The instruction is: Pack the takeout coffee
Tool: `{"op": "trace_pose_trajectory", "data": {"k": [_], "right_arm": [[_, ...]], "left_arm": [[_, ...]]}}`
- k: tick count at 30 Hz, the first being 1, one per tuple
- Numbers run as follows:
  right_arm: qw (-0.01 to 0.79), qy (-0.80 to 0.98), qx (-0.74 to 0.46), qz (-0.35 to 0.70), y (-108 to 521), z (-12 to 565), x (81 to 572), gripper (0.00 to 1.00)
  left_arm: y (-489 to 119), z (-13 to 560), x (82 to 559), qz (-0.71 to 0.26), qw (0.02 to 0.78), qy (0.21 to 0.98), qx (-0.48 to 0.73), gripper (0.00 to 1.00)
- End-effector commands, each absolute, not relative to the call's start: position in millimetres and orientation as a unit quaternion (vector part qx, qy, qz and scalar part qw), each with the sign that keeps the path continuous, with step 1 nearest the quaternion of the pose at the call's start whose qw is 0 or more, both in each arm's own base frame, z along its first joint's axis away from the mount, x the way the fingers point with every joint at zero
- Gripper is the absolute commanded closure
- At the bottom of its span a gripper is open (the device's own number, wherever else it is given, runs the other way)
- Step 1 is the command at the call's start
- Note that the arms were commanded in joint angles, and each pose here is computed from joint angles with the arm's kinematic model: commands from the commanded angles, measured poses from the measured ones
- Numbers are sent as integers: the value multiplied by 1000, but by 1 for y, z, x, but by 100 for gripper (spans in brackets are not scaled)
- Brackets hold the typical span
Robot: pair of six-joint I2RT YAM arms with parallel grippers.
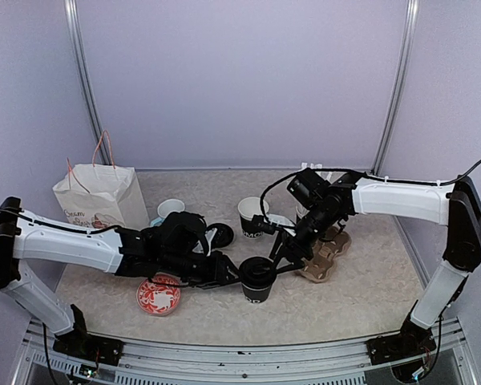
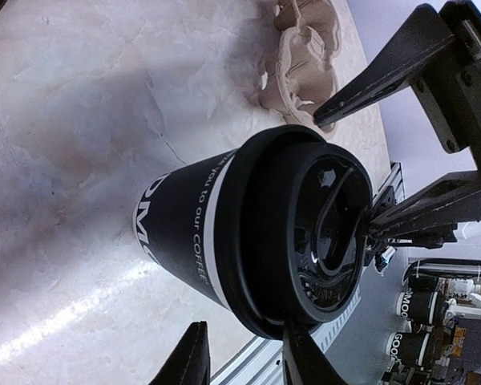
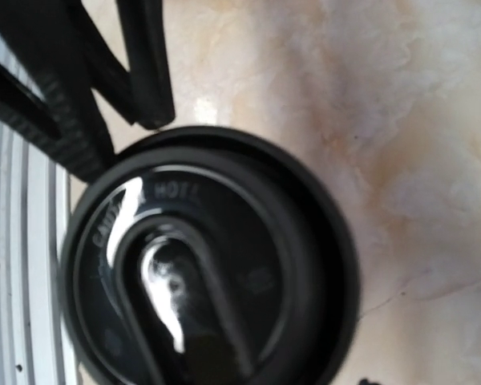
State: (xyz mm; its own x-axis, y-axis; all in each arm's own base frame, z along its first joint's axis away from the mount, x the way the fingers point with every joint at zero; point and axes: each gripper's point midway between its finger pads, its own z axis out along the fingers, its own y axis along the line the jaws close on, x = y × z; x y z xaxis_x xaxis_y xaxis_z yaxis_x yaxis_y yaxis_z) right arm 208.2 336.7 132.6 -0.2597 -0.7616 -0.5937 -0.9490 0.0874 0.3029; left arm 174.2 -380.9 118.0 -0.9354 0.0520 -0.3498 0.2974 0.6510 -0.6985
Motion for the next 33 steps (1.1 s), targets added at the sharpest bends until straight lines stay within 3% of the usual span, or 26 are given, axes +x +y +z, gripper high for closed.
{"op": "trace_pose_trajectory", "data": {"k": [1,9,15,20,28,31,32,33], "right_arm": [[129,717,-598,335,340,120,202,39],[114,729,-593,323,339,97,205,45],[98,737,-589,317,335,85,202,47],[116,732,-591,317,336,101,205,46],[169,712,-606,312,332,146,210,30],[176,710,-609,307,328,151,209,28],[178,709,-610,305,327,152,208,27],[181,708,-612,302,326,153,208,26]], "left_arm": [[-365,82,175,-357,121,922,87,70],[-308,-12,152,-172,25,978,116,71],[-302,-39,141,-153,6,981,122,71],[-349,22,162,-208,90,960,166,64],[-403,151,175,-338,216,890,216,50],[-401,177,177,-344,256,874,227,41],[-397,181,179,-340,268,873,226,14],[-392,190,183,-336,286,869,223,3]]}}
